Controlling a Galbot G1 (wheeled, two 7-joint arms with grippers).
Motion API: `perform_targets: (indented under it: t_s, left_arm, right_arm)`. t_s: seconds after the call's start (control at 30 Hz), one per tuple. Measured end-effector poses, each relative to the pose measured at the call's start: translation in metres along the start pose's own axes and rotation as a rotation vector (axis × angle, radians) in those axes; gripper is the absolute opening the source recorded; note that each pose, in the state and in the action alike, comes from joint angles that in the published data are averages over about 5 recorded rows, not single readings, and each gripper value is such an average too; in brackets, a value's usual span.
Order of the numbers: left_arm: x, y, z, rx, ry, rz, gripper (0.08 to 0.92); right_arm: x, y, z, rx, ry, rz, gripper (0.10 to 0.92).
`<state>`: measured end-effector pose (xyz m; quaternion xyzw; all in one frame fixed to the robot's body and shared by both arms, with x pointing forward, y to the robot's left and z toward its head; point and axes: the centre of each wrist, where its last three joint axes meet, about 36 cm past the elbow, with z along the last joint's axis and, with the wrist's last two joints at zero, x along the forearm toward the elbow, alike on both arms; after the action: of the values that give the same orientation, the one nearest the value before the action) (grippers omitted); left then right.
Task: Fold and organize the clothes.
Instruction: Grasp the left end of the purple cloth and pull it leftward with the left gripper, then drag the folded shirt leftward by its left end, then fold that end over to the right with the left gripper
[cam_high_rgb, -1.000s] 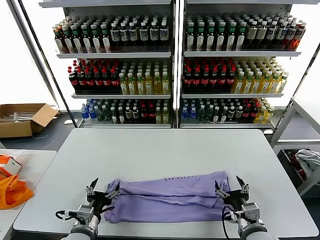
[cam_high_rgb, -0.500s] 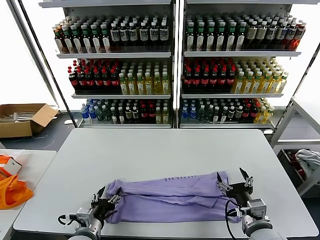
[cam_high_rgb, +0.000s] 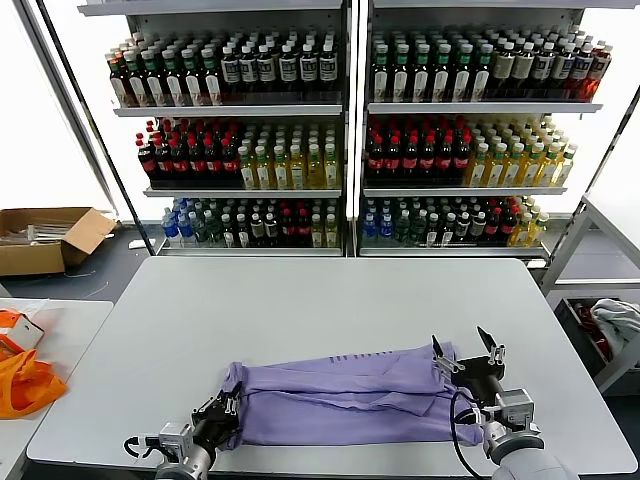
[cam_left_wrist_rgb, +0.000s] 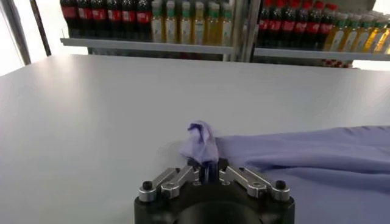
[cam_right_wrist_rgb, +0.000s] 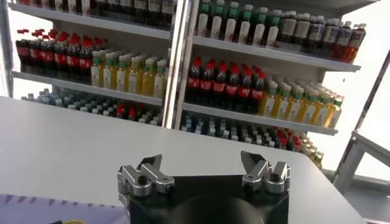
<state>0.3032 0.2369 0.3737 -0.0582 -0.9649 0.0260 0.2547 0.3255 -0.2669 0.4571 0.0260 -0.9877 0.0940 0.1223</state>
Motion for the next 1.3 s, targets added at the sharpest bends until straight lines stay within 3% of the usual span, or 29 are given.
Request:
perform_targets:
  t_s: [0.2, 0.47, 0.67, 1.07, 1.3]
  left_arm:
    - [-0.003, 0.005, 0.003, -0.017, -0.013, -0.014, 0.093]
    - [0.001, 0.031, -0.008, -0.053, -0.056, -0.076, 0.093]
    - [0.013, 0.07, -0.031, -0.11, -0.106, -0.162, 0.093]
    - [0.049, 0.187, -0.09, -0.232, -0.167, -0.404, 0.093]
    - [0.06, 0.199, -0.116, -0.275, -0.213, -0.433, 0.093]
  right_arm:
    - [-0.006, 0.0, -0.001, -0.002, -0.004, -0.007, 0.823]
    - [-0.016, -0.005, -0.005, -0.002, -0.018, -0.006, 0.823]
    - [-0.022, -0.008, -0.013, 0.001, -0.044, -0.005, 0.823]
    - [-0.023, -0.004, -0.016, -0.002, -0.068, -0.003, 0.823]
    - [-0.017, -0.001, -0.018, 0.011, -0.083, -0.001, 0.823]
